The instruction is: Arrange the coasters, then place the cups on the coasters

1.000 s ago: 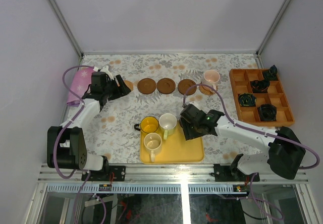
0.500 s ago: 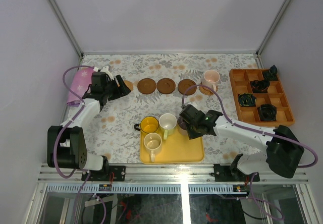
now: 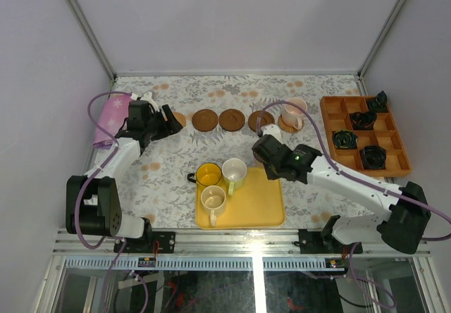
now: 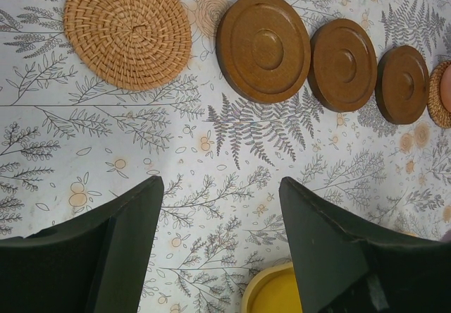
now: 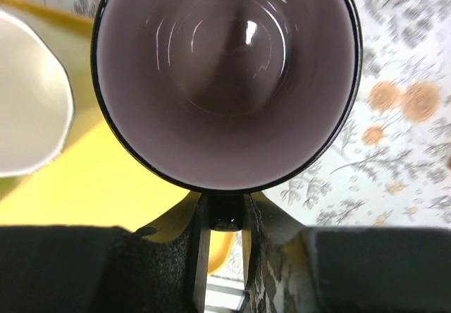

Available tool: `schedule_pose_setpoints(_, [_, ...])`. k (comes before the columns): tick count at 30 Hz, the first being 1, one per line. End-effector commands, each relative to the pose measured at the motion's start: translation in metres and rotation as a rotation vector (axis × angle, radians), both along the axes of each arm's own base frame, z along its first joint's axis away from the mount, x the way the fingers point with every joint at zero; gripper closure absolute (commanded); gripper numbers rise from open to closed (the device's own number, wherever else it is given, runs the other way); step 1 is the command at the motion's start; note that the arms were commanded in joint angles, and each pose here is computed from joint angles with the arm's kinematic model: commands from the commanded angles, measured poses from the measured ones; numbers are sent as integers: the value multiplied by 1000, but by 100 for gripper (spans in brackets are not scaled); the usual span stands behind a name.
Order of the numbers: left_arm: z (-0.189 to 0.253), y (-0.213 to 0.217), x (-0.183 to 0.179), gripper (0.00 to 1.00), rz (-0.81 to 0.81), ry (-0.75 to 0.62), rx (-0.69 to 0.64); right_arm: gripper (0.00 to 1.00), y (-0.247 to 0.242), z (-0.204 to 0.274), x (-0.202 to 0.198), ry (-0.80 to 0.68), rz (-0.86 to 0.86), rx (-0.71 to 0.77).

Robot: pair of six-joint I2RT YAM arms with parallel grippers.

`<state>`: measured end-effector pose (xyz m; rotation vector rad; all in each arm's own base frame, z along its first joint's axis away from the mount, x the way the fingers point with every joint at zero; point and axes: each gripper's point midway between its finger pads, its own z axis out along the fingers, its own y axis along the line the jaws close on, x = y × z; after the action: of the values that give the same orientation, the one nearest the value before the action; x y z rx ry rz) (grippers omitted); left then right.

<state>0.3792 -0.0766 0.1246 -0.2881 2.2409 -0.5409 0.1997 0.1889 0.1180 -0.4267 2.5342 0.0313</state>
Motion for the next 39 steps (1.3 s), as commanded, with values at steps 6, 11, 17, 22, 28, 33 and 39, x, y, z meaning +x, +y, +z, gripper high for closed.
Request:
schedule_pose_setpoints(6, [3, 2, 6, 33, 4, -27, 22, 100, 7, 70, 103, -356, -70, 56])
schedule_pose_setpoints(11, [3, 2, 6, 33, 3, -28, 21, 100, 10, 68, 153, -397, -54, 76])
schedule_pose_setpoints(17, [6, 3, 7, 33, 4, -30, 35, 100, 13, 55, 200, -393, -54, 97])
schedule_pose_setpoints(22, [7, 4, 8, 33, 2, -30, 37, 100, 15, 33, 224, -354, -54, 113])
schedule_pose_setpoints(28, [6, 1, 9, 33, -7, -27, 30, 100, 19, 16, 236, -318, -48, 102])
schedule_pose_setpoints(33, [6, 1, 9, 33, -11, -25, 29, 100, 22, 6, 243, -289, -50, 96])
schedule_pose_setpoints(39, [5, 1, 9, 33, -11, -22, 28, 100, 22, 3, 250, -281, -58, 90])
